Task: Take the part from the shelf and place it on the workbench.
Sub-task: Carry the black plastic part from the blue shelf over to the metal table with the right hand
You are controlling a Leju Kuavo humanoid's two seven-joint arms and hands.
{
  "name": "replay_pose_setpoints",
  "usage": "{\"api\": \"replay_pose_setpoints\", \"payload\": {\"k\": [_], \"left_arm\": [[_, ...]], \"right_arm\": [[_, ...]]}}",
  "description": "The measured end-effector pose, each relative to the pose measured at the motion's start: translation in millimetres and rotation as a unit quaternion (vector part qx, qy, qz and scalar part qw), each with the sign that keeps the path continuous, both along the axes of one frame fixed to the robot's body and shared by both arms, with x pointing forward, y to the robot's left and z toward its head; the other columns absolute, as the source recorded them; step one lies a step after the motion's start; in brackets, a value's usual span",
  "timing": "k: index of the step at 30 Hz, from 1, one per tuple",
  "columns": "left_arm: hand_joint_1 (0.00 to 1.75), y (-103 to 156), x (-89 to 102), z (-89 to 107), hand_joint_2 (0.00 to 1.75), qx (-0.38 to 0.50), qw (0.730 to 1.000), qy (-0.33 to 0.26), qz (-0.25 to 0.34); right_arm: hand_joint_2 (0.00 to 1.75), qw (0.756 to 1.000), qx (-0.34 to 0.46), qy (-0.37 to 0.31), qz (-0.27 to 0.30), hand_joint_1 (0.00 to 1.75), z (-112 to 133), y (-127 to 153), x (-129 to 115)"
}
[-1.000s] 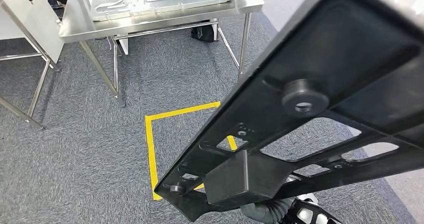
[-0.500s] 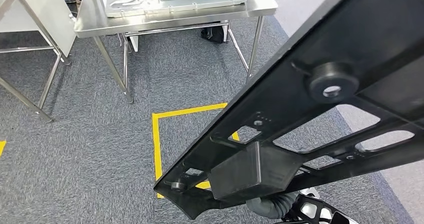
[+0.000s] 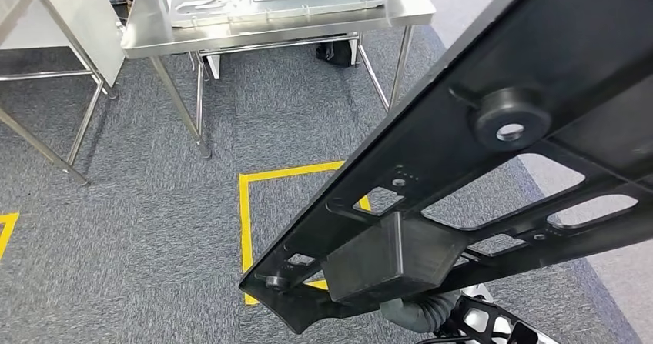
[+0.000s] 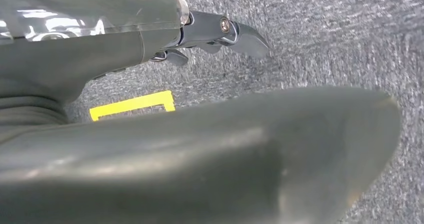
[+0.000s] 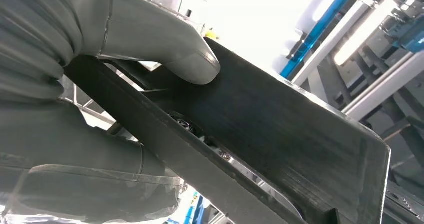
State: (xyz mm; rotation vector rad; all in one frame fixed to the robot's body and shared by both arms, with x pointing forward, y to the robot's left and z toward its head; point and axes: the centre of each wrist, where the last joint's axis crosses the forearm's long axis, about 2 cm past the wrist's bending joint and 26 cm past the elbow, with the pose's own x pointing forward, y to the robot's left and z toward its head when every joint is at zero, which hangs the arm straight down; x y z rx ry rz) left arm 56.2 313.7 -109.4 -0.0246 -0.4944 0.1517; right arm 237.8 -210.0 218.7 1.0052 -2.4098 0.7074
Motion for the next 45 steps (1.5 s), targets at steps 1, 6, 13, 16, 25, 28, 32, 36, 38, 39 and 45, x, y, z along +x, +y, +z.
{"api": "replay_pose_setpoints", "payload": {"k": [1, 6, 13, 16, 25, 28, 32, 36, 38, 39, 45], "left_arm": [[0.0, 0, 0.4, 0.1, 0.0, 0.0, 1.0, 0.0, -0.001], [0.0, 0, -2.4, -0.3, 0.0, 0.001, 1.0, 0.002, -0.002], [0.0, 0, -3.7, -0.5, 0.0, 0.002, 1.0, 0.001, -0.002], [0.0, 1, -3.1, -0.4, 0.0, 0.002, 1.0, 0.0, -0.002], [0.0, 0, -4.0, -0.6, 0.0, 0.002, 1.0, 0.0, -0.003], [0.0, -1, -3.6, -0.5, 0.0, 0.001, 1.0, -0.001, -0.003], [0.0, 1, -1.0, -0.1, 0.0, 0.003, 1.0, -0.004, -0.003], [0.0, 2, -4.8, -0.6, 0.0, 0.004, 1.0, -0.001, -0.005], [0.0, 2, -7.2, -0.9, 0.0, 0.005, 1.0, 0.001, -0.01], [0.0, 2, -8.0, -1.0, 0.0, 0.005, 1.0, 0.002, -0.011], [0.0, 2, -8.3, -1.0, 0.0, 0.007, 1.0, 0.003, -0.015]], "right_arm": [[1.75, 1.0, 0.001, 0.0, 0.0, 1.75, 0, 0, 0], [1.75, 1.0, 0.004, 0.0, 0.001, 1.75, 1, 2, 1], [1.75, 1.0, 0.007, 0.0, 0.001, 1.75, 2, 3, 2], [1.75, 1.0, 0.009, -0.002, 0.001, 1.75, 3, 3, 3], [1.75, 1.0, 0.01, 0.0, 0.002, 1.75, 3, 3, 3], [1.75, 1.0, 0.011, 0.002, 0.002, 1.75, 2, 3, 3], [1.75, 1.0, 0.013, 0.003, 0.003, 1.75, 2, 3, 4], [1.75, 1.0, 0.012, 0.005, 0.004, 1.75, 1, 4, 4], [1.75, 1.0, 0.013, 0.011, 0.001, 1.75, -1, 3, 4], [1.75, 1.0, 0.016, 0.015, -0.004, 1.75, -3, 2, 4], [1.75, 0.999, 0.027, 0.028, -0.028, 1.75, -7, 0, 4]]}}
